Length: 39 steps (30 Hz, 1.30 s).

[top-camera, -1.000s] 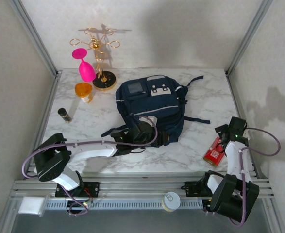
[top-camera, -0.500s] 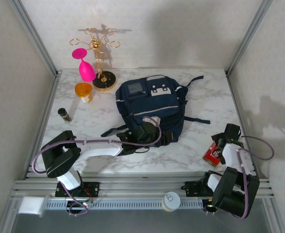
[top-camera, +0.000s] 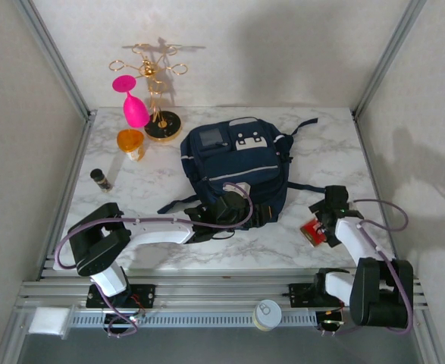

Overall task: Pack the student bag
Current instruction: Move the personal item to the bottom-center of the table, then move the student bag to the center of the table.

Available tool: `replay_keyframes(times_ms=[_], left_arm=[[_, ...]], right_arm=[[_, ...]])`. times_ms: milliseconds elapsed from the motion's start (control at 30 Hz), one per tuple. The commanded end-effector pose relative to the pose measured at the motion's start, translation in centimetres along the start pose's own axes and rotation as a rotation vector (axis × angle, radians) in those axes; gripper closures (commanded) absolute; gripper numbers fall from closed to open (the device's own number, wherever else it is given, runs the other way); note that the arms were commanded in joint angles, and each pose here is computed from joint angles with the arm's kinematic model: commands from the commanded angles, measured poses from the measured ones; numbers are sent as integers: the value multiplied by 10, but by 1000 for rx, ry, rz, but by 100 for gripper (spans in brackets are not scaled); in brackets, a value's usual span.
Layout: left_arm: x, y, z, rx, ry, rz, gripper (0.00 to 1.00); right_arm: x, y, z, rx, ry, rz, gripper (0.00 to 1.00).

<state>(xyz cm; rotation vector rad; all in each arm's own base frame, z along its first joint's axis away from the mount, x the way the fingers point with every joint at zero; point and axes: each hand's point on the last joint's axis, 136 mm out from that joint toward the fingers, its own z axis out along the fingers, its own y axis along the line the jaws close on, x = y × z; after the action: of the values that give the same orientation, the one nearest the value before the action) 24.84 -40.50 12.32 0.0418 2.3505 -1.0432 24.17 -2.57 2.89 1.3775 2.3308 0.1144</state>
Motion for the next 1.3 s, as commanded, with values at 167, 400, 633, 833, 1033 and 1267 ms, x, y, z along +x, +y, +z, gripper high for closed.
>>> replay_keyframes(times_ms=[167,400,633,833,1033,1267], left_arm=[[-6,-8,14,3,-30,-35,17],[-3,-22,28,38,-33,-83,17],[-2,-25,41,59,-54,-149,17],[-2,-13,59,19,-56,-150,17],[-33,32,78,-86,-109,-138,18],[-60,39,89,-135,-115,-91,18]], right_arm=[[-11,49,-27,-175,-6,-93,1],[-77,66,-15,-218,-39,-165,1],[-95,96,23,-256,53,-232,1],[-84,89,45,-227,104,-205,1],[-58,77,53,-219,170,-189,1],[-14,74,40,-250,252,-241,1]])
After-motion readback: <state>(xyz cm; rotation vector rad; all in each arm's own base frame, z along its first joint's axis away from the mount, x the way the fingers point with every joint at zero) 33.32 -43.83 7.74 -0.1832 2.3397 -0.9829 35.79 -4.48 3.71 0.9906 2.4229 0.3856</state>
